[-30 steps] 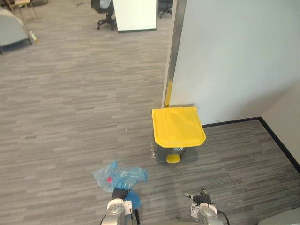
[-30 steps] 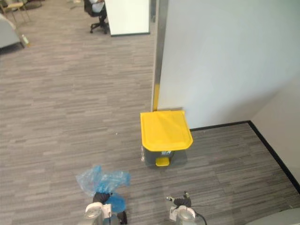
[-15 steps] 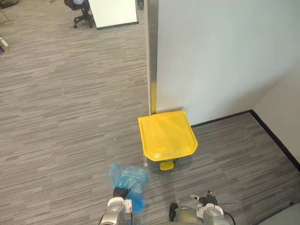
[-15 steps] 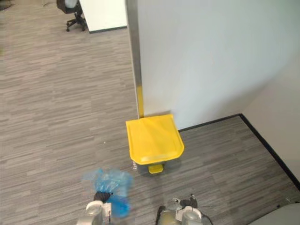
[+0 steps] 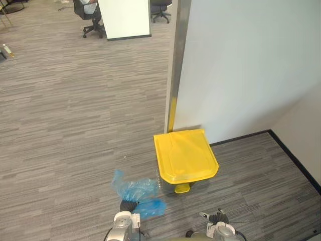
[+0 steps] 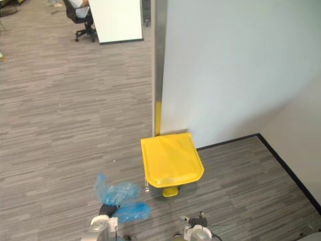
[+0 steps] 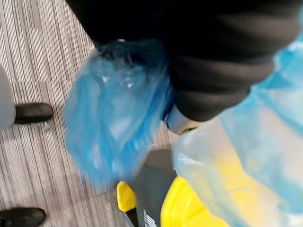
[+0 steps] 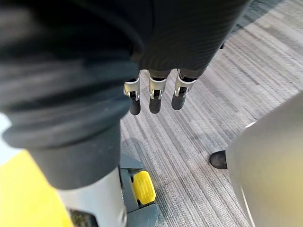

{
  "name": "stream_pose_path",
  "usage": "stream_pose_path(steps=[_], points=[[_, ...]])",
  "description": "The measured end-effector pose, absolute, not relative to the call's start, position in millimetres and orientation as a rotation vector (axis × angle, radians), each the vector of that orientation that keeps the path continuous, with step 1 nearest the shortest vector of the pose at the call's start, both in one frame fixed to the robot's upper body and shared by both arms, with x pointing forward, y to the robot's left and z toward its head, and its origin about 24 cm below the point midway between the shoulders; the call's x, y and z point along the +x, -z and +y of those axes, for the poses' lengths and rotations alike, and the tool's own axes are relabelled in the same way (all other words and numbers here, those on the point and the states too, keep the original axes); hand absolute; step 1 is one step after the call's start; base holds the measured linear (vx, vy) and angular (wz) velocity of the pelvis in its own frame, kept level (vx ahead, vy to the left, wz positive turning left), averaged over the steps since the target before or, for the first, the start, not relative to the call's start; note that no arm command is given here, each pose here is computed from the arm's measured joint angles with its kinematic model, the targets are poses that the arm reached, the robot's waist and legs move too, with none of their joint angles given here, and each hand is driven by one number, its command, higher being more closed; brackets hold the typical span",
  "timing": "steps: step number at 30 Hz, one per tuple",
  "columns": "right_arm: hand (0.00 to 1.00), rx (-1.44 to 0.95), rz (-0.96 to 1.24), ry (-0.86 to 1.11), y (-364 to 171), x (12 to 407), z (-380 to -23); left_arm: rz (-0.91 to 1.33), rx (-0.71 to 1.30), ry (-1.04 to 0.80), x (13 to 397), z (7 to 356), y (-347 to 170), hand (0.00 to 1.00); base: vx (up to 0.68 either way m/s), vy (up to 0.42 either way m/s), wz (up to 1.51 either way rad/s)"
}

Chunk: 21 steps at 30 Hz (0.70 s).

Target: Gather rubbish on tea table into small bin, then transfer packed bag to large trash can.

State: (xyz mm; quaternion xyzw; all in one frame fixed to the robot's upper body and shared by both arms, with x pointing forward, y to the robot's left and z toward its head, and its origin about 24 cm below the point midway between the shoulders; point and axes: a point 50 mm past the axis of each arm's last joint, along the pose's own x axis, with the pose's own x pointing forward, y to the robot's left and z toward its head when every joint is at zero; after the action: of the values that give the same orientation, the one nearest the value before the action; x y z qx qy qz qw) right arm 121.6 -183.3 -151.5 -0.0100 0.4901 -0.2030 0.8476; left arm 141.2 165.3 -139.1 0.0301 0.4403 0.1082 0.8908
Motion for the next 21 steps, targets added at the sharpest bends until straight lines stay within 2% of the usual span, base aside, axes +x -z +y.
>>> stream_pose_path(steps=[14,21], points=[[0.0,-0.022,0.978,0.449,144.5,134.8,-189.8,0.917,0.089,-0.285,140.7,181.2,138.4,1.0,0.01,0.037,-0.1],[0.0,-0.015,0.93,0.509,137.9,142.7,-202.5,0.806,0.072,-0.208,180.6,158.4,122.9,1.0,0.31,-0.203,0.81]])
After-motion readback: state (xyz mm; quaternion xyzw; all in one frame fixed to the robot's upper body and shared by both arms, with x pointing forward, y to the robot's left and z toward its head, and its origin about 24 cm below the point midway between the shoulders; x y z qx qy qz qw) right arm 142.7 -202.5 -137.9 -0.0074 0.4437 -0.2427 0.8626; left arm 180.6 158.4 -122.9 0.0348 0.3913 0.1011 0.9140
